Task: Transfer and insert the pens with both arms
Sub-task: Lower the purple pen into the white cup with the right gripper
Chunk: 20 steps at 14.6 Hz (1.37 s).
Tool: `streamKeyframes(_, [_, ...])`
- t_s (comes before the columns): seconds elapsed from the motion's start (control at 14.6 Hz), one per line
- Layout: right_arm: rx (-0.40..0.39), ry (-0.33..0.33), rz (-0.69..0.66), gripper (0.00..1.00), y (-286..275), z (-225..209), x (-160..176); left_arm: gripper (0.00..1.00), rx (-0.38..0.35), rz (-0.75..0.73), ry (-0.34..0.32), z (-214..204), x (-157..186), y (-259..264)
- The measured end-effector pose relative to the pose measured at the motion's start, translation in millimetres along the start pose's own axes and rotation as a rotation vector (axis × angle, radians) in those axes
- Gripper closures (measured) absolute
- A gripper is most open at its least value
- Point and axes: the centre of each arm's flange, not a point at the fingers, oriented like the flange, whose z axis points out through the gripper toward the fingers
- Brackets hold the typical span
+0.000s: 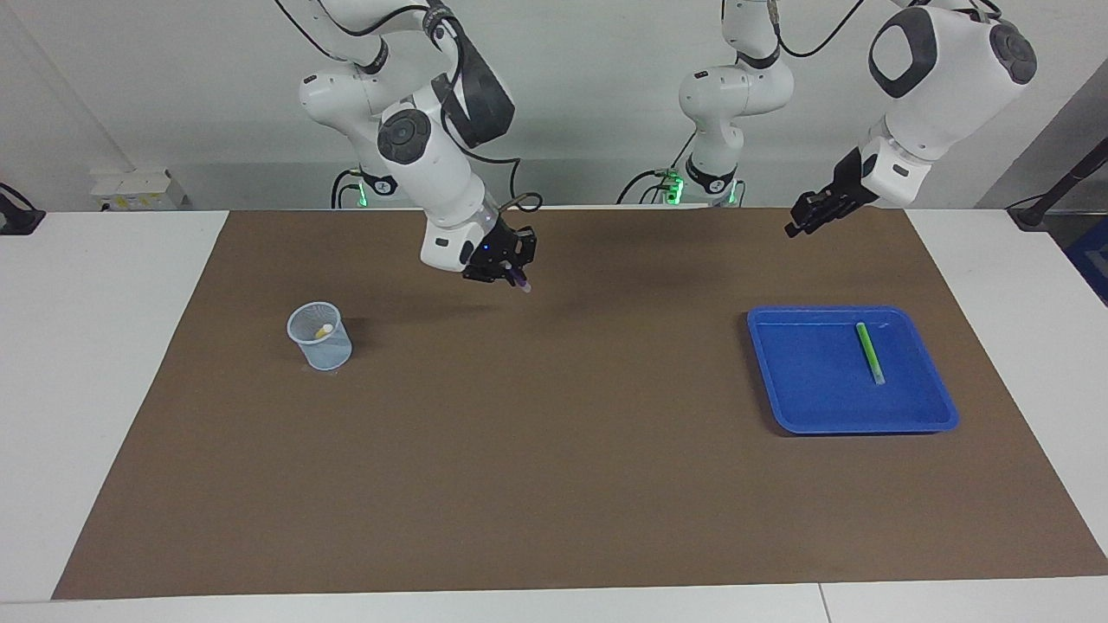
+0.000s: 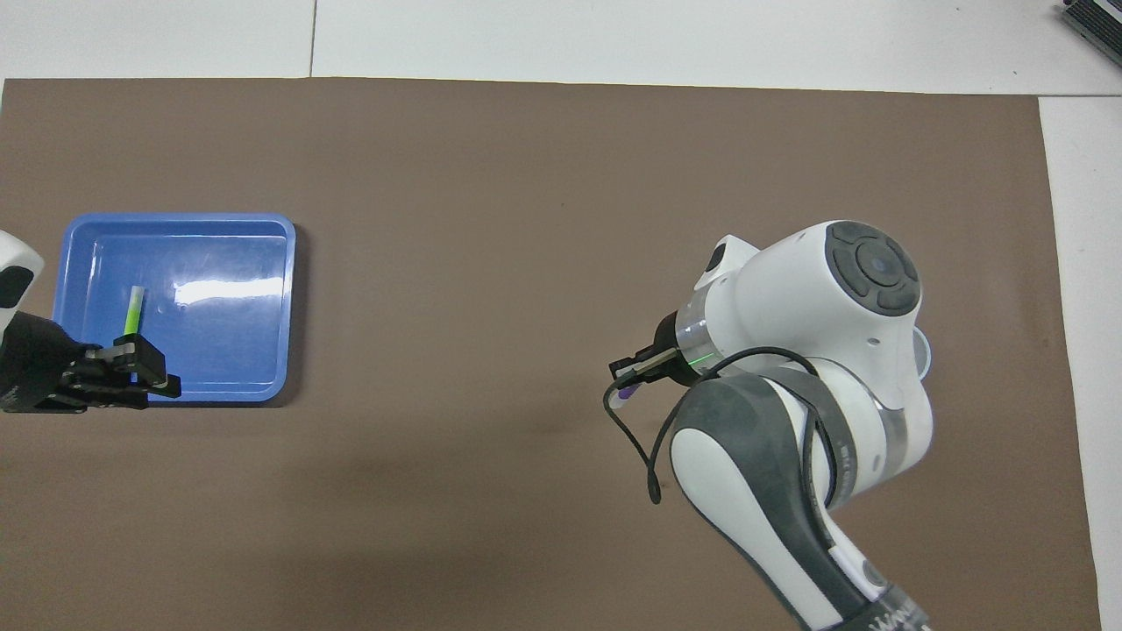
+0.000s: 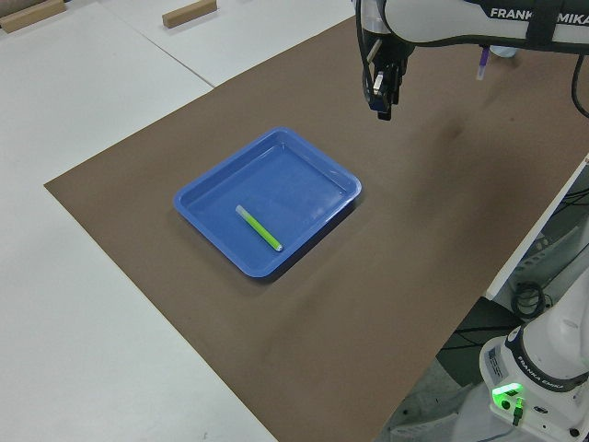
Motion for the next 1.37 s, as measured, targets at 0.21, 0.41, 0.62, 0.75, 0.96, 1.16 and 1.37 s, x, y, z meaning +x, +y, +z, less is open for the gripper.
streamKeyframes(0.21, [-0.105, -0.060, -0.111, 0.82, 65, -37, -21, 0.54, 0.078, 0.118, 0.048, -2, 9, -28])
streamKeyframes(0.41, [-0.232, -0.126, -0.289, 0.82, 143, -73, -47, 0.50, 0.132, 0.189, 0.086, 17, 26, -54])
streamKeyframes(0.62, [-0.272, -0.200, -0.391, 0.82, 184, -74, -63, 0.50, 0.166, 0.251, 0.109, 40, 54, -89])
streamKeyframes(0.75, [-0.305, -0.244, -0.460, 0.82, 188, -67, -66, 0.50, 0.179, 0.279, 0.119, 58, 73, -111])
streamKeyframes(0.96, [-0.323, -0.230, -0.559, 0.82, 210, -62, -70, 0.50, 0.192, 0.303, 0.137, 87, 98, -125])
streamKeyframes(1.16, [-0.332, -0.212, -0.579, 0.82, 223, -58, -73, 0.52, 0.203, 0.361, 0.145, 117, 119, -130])
streamKeyframes(1.37, [-0.326, -0.212, -0.578, 0.82, 226, -47, -76, 0.50, 0.237, 0.438, 0.137, 141, 134, -137])
